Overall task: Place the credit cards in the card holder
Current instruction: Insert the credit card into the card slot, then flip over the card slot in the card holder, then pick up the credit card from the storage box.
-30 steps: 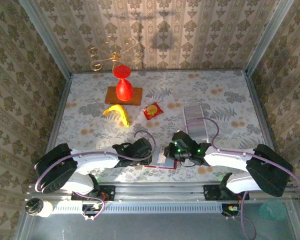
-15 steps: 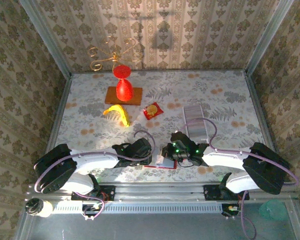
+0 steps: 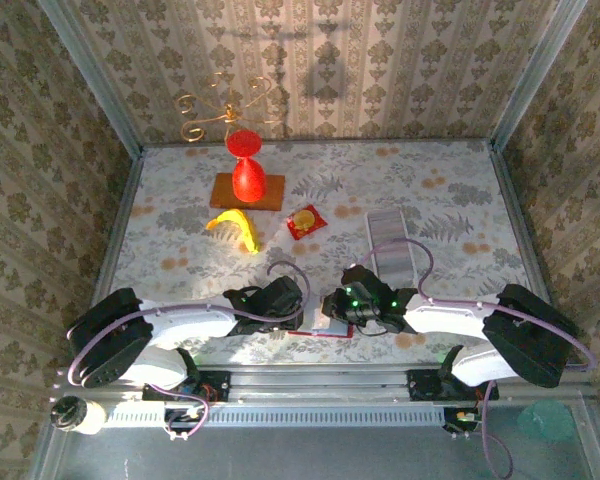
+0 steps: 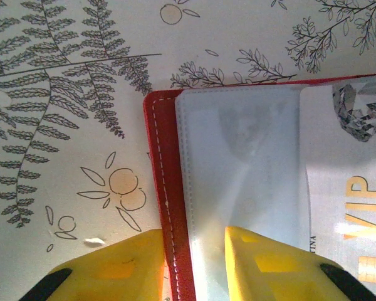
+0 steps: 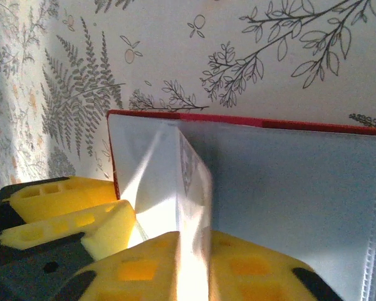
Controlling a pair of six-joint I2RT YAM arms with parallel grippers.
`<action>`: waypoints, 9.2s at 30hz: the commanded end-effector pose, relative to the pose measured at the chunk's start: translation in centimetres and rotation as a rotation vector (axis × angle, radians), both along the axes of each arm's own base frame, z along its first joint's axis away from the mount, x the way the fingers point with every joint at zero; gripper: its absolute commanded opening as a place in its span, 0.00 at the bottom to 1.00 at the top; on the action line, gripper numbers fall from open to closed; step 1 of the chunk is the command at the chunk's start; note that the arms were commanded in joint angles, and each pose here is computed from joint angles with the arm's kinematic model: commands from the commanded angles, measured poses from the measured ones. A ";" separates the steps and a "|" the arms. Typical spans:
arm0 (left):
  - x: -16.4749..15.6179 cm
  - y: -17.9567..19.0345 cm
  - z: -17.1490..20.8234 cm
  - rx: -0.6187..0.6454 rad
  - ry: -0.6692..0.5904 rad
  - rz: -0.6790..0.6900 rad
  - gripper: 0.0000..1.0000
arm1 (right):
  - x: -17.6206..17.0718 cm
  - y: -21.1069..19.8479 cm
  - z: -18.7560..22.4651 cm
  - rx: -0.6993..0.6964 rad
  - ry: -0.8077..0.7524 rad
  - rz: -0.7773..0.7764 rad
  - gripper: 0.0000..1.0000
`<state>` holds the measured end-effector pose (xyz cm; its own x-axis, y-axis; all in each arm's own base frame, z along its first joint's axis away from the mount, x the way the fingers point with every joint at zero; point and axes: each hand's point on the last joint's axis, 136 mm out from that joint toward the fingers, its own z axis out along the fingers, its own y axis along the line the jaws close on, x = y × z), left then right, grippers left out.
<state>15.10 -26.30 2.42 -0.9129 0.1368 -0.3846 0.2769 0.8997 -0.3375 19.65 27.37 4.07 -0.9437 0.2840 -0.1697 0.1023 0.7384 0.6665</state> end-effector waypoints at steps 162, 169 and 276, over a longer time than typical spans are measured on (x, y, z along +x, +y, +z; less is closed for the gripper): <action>-1.4 1.9 -0.2 -0.170 -0.007 0.094 0.32 | -2.2 -2.6 -1.0 -0.418 0.003 0.147 0.43; -1.5 1.9 -0.2 -0.173 -0.004 0.092 0.31 | -2.3 -1.8 -1.3 -0.377 0.010 0.154 0.43; -0.1 2.6 4.6 -0.217 -0.153 0.074 0.34 | 4.3 -14.5 10.6 -1.004 -1.004 1.349 0.70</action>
<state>14.60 -23.04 6.13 -0.8603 -0.0477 -0.5076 0.2421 0.8380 -0.4891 24.16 15.69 18.07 -0.0281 -0.8397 -0.5424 -0.8159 0.3327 -0.4729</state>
